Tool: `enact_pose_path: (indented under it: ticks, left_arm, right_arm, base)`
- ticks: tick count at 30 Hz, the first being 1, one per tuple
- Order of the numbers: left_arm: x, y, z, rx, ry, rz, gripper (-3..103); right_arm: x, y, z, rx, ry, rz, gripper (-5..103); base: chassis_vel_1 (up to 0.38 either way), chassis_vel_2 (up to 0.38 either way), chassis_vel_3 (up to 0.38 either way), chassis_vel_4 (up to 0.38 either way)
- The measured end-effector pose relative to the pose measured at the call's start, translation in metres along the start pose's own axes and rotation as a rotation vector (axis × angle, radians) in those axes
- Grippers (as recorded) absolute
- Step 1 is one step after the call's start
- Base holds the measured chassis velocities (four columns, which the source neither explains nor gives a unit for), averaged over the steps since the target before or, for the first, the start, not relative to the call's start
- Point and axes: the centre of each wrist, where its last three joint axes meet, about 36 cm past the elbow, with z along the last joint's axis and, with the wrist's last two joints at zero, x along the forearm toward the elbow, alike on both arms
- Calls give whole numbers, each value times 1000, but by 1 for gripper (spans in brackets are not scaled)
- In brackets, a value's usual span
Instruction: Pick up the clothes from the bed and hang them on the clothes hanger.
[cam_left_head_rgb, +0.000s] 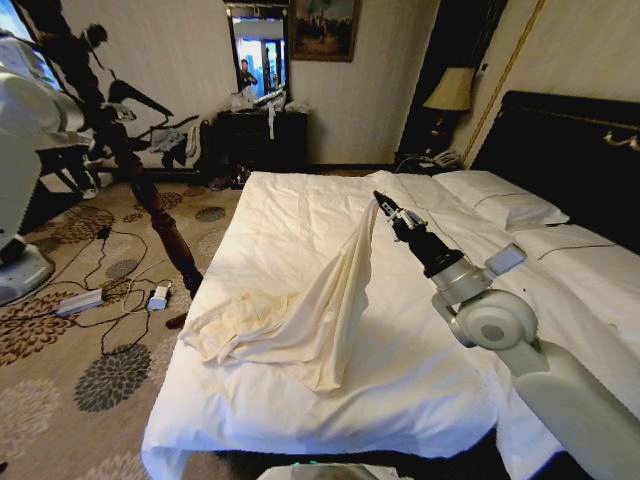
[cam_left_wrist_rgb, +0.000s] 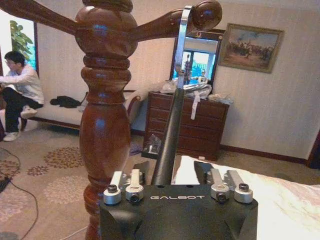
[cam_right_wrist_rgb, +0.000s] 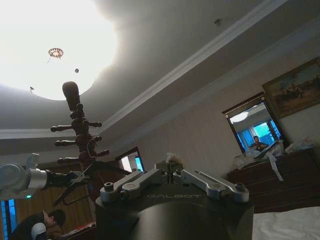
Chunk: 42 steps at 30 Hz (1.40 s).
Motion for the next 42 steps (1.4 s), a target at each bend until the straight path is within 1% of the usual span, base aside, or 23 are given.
enact_pose_path:
  ticks: [2,5,7,8,10,11,13,19,21,22,25,26,28,29,30,31,32,33,35,37,39,41,42]
  left_arm:
    - [1,1,1,3,0,4,46]
    - [3,3,2,12,0,11,30]
    - [3,4,3,13,-1,12,30]
    - [5,5,3,14,-4,21,19]
    - [6,5,2,19,-11,31,19]
    - [8,4,2,31,-27,56,16]
    - [13,2,1,47,-59,88,16]
    - [28,-12,-4,46,-113,158,16]
    - [45,-25,-4,37,-137,221,16]
    - [45,-25,-4,37,-137,221,16]
    - [80,-40,13,18,-149,353,16]
    - [80,-40,13,18,-149,353,16]
    - [116,-53,43,11,-136,504,16]
    - [116,-53,43,11,-136,504,16]
    - [132,-65,69,-7,-98,618,16]
    - [139,-71,82,-14,-74,670,16]
    - [146,-79,105,-18,-26,754,16]
    - [146,-79,105,-18,-26,754,16]
    - [155,-90,138,8,57,894,16]
    - [164,-94,159,65,126,978,16]
    - [165,-95,165,79,146,995,16]
    - [171,-98,189,111,253,1062,16]
    - [172,-99,196,115,284,1078,16]
  right_arm:
    - [0,0,1,0,1,0,0]
    - [0,0,2,1,3,-1,0]
    - [0,0,2,2,4,-1,0]
    - [0,0,2,4,6,0,0]
    - [0,0,1,6,7,0,0]
    - [0,0,1,10,7,0,0]
    - [0,0,1,13,8,0,0]
    - [0,1,1,16,12,-2,0]
    - [0,1,1,12,12,5,0]
    - [0,1,1,12,12,5,0]
    - [1,-1,6,15,27,35,0]
    - [1,-1,6,15,27,35,0]
    - [3,-5,9,25,36,58,0]
    - [3,-5,9,25,36,58,0]
    - [4,-7,7,35,43,88,0]
    - [5,-7,4,42,51,115,0]
    - [8,-3,-4,42,74,172,0]
    - [8,-3,-4,42,74,172,0]
    - [11,11,-20,23,117,286,0]
    - [12,17,-29,45,141,339,0]
    - [13,17,-31,56,146,351,0]
    - [13,17,-39,105,172,432,0]
    - [12,17,-42,114,179,464,0]
  base:
    - [0,0,0,0]
    - [0,0,0,0]
    - [0,0,0,0]
    - [0,0,0,0]
    - [0,0,0,0]
    - [0,0,0,0]
    - [0,0,0,0]
    - [0,0,0,0]
    - [0,0,0,0]
    - [0,0,0,0]
    - [0,0,0,0]
    - [0,0,0,0]
    - [0,0,0,0]
    - [0,0,0,0]
    - [0,0,0,0]
    - [0,0,0,0]
    - [0,0,0,0]
    - [0,0,0,0]
    - [0,0,0,0]
    - [0,0,0,0]
    - [0,0,0,0]
    - [0,0,0,0]
    - [0,0,0,0]
